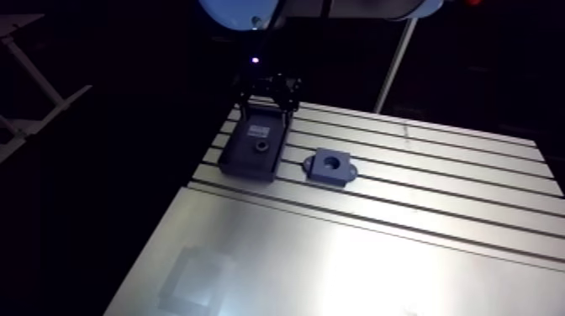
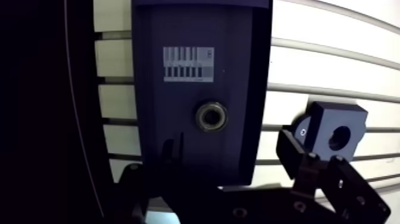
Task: Pick up the bearing and press it into the housing until flush.
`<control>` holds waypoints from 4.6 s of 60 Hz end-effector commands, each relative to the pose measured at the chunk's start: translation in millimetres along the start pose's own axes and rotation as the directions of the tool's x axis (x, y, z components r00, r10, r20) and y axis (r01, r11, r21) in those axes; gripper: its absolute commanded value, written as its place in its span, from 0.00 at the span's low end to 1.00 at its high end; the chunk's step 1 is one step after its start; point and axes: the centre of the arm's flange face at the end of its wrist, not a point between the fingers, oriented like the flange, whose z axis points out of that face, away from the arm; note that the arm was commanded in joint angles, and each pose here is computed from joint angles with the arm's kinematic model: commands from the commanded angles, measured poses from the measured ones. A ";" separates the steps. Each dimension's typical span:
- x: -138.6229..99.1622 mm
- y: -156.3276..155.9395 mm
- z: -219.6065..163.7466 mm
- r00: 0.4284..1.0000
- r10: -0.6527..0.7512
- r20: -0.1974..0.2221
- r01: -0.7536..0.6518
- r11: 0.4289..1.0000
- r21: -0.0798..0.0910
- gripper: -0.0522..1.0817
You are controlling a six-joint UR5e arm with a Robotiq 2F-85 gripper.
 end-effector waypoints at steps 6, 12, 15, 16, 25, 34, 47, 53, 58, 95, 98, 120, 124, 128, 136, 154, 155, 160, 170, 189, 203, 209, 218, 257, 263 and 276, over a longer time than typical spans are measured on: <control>1.2 -6.6 13.5 1.000 0.008 0.013 -0.008 1.000 -0.021 0.24; 2.9 -6.8 17.7 1.000 0.008 0.015 -0.008 1.000 -0.023 0.25; 3.5 -6.8 18.5 1.000 0.007 0.009 -0.006 1.000 -0.023 0.26; 3.5 -6.8 18.5 1.000 0.007 0.009 -0.006 1.000 -0.023 0.26; 4.4 -6.9 24.9 1.000 0.006 0.014 -0.006 1.000 -0.023 0.28; 5.3 -7.1 25.1 1.000 0.006 0.012 -0.006 1.000 -0.022 0.29; 3.8 -11.1 32.2 1.000 0.006 0.022 -0.006 1.000 -0.025 0.29; 4.0 -12.2 36.6 1.000 0.011 0.028 -0.010 1.000 -0.026 0.29; 3.8 -13.1 37.4 1.000 0.010 0.028 -0.009 1.000 -0.027 0.29; 2.0 -16.4 49.0 0.999 0.006 0.047 -0.004 1.000 -0.031 0.32; 1.2 -17.1 50.7 0.999 0.005 0.051 -0.003 1.000 -0.031 0.32; 2.6 -17.9 55.9 0.999 -0.004 0.037 0.006 0.999 -0.051 0.33; 2.7 -17.9 58.7 0.999 -0.002 0.042 0.004 0.999 -0.051 0.33; 2.9 -17.9 59.5 0.999 -0.003 0.042 0.005 0.999 -0.052 0.33; 3.4 -18.0 59.1 0.999 -0.004 0.038 0.006 0.999 -0.051 0.33; 3.2 -18.9 61.9 0.999 -0.005 0.042 0.007 0.999 -0.052 0.36; 3.1 -18.9 61.9 0.999 -0.006 0.042 0.009 0.999 -0.051 0.36; 3.1 -18.9 61.9 0.999 -0.005 0.042 0.007 0.999 -0.052 0.37; 2.8 -19.8 61.9 0.999 -0.007 0.042 0.009 0.999 -0.052 0.38; 1.8 -20.4 61.7 0.999 -0.008 0.042 0.010 0.999 -0.053 0.42; 0.6 -21.9 62.3 0.999 -0.011 0.043 0.013 0.998 -0.054 0.45; 0.5 -22.0 62.3 0.999 -0.013 0.043 0.015 0.998 -0.053 0.46; 0.1 -22.9 62.4 0.999 -0.014 0.043 0.016 0.998 -0.054 0.47; 0.0 -22.8 61.6 0.999 -0.016 0.043 0.018 0.998 -0.053 0.50; 0.0 -22.9 60.5 0.999 -0.016 0.041 0.018 0.998 -0.053 0.50; -1.3 -24.5 61.2 0.999 -0.020 0.043 0.022 0.998 -0.053 0.50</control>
